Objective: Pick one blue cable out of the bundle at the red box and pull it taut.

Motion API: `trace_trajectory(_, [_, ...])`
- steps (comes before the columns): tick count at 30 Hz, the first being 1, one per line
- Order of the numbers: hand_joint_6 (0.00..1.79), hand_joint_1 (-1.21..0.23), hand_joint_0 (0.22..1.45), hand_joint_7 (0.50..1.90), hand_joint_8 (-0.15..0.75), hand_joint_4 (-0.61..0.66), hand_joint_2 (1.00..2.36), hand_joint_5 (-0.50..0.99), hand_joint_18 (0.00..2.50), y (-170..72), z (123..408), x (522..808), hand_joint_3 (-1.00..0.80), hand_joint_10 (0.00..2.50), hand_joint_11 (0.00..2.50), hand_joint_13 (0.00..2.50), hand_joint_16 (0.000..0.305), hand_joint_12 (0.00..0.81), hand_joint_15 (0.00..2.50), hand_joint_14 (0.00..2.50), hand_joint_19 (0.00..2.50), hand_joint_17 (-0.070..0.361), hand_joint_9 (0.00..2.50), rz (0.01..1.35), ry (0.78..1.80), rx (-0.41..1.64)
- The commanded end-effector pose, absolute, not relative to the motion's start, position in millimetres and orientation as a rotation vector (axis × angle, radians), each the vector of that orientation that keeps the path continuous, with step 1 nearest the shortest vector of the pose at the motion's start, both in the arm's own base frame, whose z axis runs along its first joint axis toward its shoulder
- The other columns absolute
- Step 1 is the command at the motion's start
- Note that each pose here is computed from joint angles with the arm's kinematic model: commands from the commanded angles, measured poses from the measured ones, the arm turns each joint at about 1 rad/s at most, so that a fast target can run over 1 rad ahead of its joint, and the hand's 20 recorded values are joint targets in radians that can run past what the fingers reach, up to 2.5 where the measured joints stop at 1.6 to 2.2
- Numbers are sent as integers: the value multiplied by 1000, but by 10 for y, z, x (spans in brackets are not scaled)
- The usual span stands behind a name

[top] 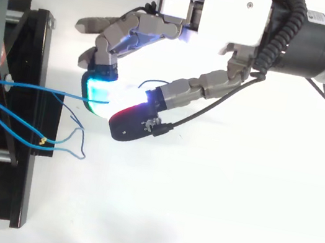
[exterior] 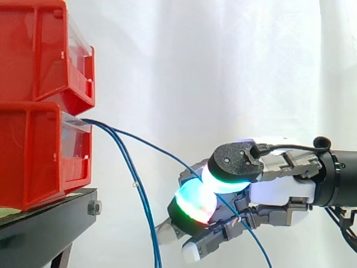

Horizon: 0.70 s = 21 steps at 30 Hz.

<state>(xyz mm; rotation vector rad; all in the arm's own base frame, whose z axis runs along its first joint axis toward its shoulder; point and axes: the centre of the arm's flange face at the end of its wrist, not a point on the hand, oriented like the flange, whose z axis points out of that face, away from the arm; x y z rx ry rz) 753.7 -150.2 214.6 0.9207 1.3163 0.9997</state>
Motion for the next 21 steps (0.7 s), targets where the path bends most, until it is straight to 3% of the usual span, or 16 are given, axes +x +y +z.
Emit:
trace_trajectory(1, [766, -919, 657, 885, 327, 174, 1026, -125, 451, -1490, 2138, 7532, -15, 8, 295, 262, 58, 369, 0, 0, 162, 131, 710, 998, 1324, 923])
trace_trajectory(21, [774, -910, 656, 876, 328, 176, 1026, -129, 460, -1476, 2135, 7532, -8, 8, 303, 266, 58, 369, 0, 0, 160, 131, 710, 996, 1330, 919])
